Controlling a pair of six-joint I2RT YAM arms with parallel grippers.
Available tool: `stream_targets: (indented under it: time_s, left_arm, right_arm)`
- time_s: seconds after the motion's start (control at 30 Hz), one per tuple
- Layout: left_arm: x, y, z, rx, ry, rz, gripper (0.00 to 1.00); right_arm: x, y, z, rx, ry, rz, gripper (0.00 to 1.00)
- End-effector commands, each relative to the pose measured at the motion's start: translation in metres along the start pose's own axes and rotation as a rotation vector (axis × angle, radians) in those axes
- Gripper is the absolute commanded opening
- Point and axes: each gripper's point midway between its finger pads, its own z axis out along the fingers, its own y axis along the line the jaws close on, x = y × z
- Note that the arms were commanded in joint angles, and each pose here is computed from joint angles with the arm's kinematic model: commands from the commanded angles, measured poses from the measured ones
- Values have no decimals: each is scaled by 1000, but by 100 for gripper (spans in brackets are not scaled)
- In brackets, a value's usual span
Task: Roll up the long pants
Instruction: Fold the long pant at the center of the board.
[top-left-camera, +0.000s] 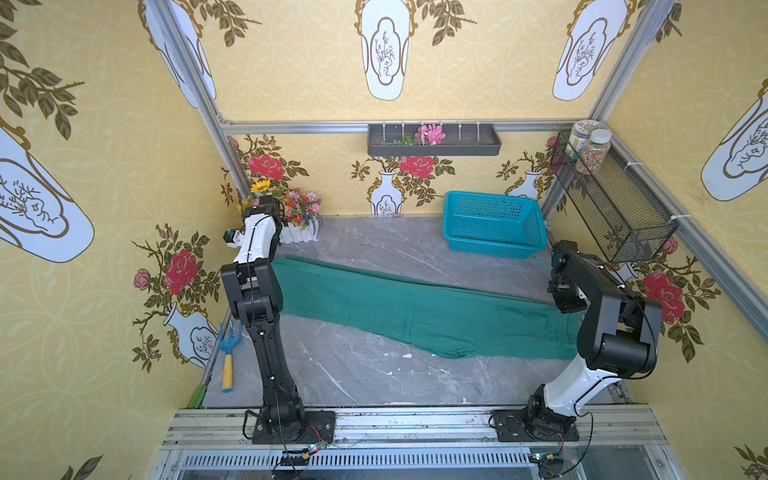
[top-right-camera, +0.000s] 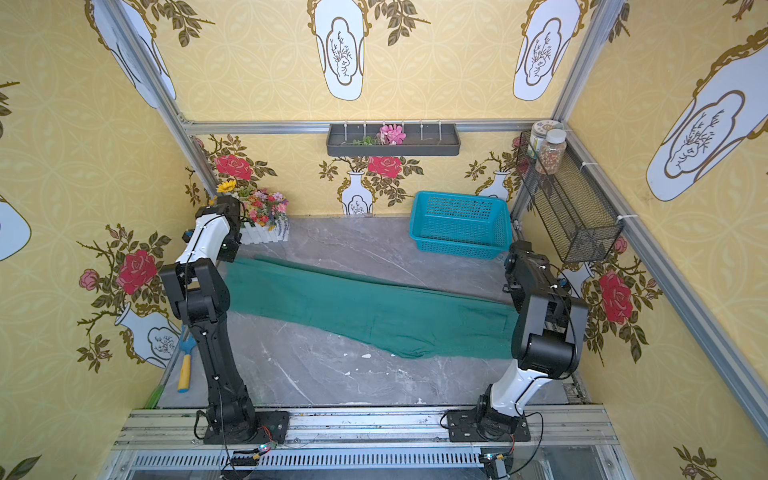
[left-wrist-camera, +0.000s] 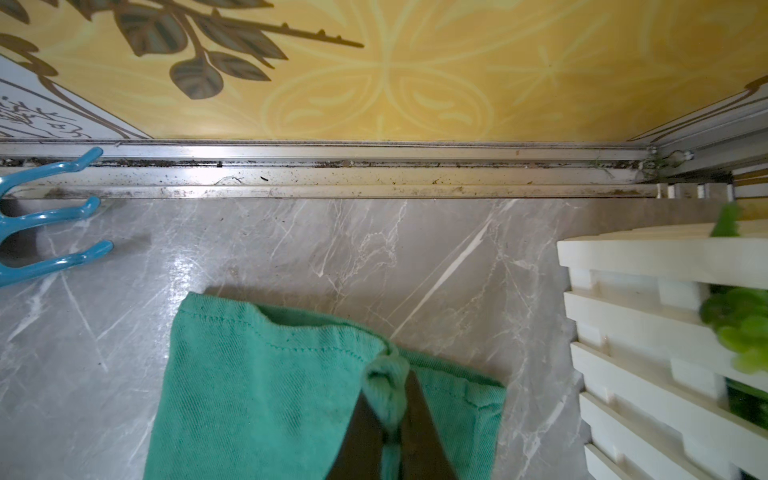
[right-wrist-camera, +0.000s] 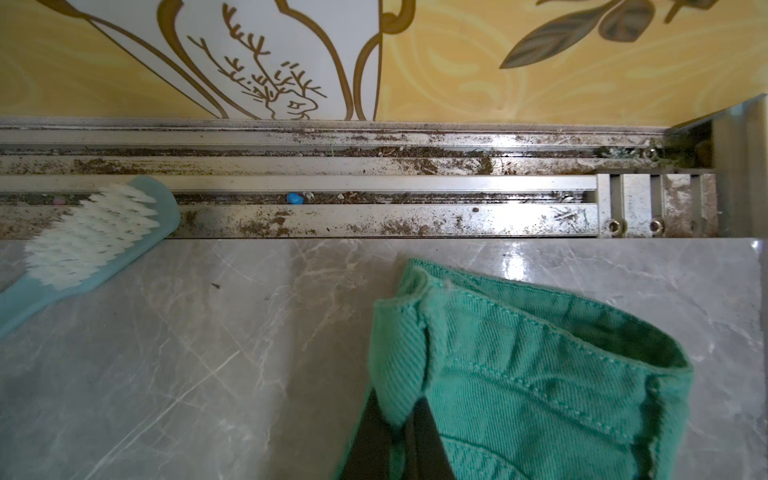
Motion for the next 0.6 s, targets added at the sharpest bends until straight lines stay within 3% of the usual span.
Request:
stream_targets:
  time_s: [0.0,0.17,0.23,0.33,0.43,0.57]
  left_arm:
    - [-9,-6,9,18,-79,-34,0]
    - [0,-17,16,50,-65,-15,1]
    - [1,-21,17,59,-68,-15,6]
    - [4,-28,19,75,-65,-4,27]
    - [4,-33,18,92,-67,11,55]
    - [-4,-34,5,118,-81,5,85]
  right_arm:
    - [-18,6,3,-11,-124,-1,0]
    - [-11,15,13,-34,-116,-30,0]
    - [-7,18,17,-36,-107,-40,0]
    - [-3,24,23,-44,-92,-49,7]
    - [0,31,26,-63,-74,-62,32]
    - [-1,39,18,-113,-70,-81,49]
